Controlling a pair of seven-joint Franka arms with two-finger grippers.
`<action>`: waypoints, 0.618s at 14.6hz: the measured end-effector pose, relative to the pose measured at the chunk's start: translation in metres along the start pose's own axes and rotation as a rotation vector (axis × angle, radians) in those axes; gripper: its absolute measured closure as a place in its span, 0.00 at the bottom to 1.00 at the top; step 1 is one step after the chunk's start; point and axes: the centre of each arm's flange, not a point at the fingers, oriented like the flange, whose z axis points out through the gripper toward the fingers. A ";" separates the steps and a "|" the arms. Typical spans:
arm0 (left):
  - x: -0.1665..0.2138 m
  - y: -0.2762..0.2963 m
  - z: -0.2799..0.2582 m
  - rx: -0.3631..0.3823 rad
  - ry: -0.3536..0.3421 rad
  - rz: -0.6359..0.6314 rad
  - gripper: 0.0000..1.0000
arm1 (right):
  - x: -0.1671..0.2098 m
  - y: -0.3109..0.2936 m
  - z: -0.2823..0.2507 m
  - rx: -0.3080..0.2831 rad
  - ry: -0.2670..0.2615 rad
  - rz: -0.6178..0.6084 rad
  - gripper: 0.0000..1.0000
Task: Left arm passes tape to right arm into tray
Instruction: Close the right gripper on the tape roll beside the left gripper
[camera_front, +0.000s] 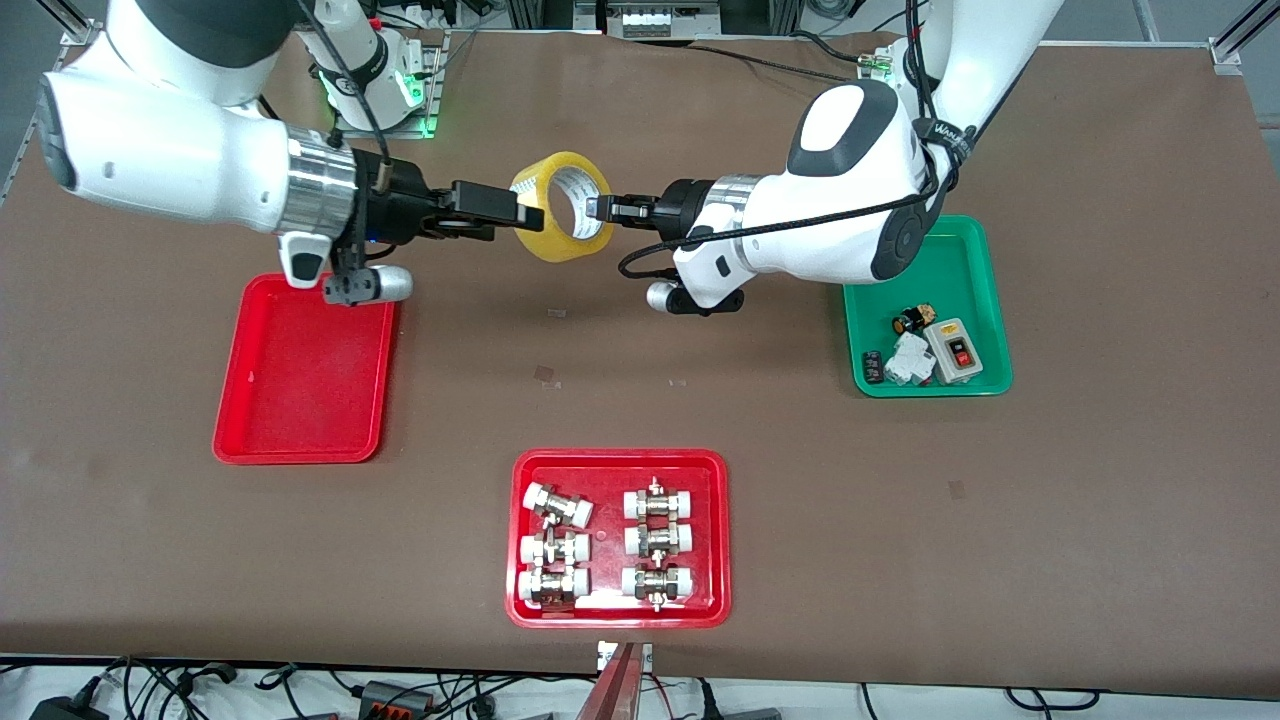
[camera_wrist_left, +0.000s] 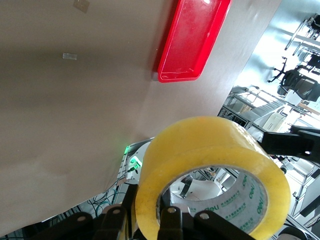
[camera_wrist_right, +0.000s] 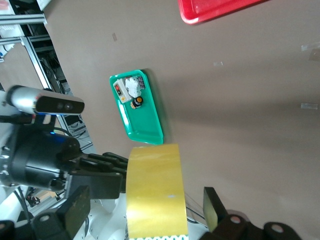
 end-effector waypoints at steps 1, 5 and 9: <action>0.001 -0.001 -0.002 -0.001 0.001 -0.001 0.78 | -0.001 0.000 0.004 -0.006 -0.013 0.000 0.00; 0.002 -0.002 -0.004 -0.001 0.000 -0.004 0.78 | -0.004 0.003 0.008 -0.029 -0.052 -0.003 0.00; 0.001 -0.003 -0.003 0.006 -0.013 -0.004 0.78 | -0.007 0.001 0.011 -0.034 -0.062 -0.009 0.00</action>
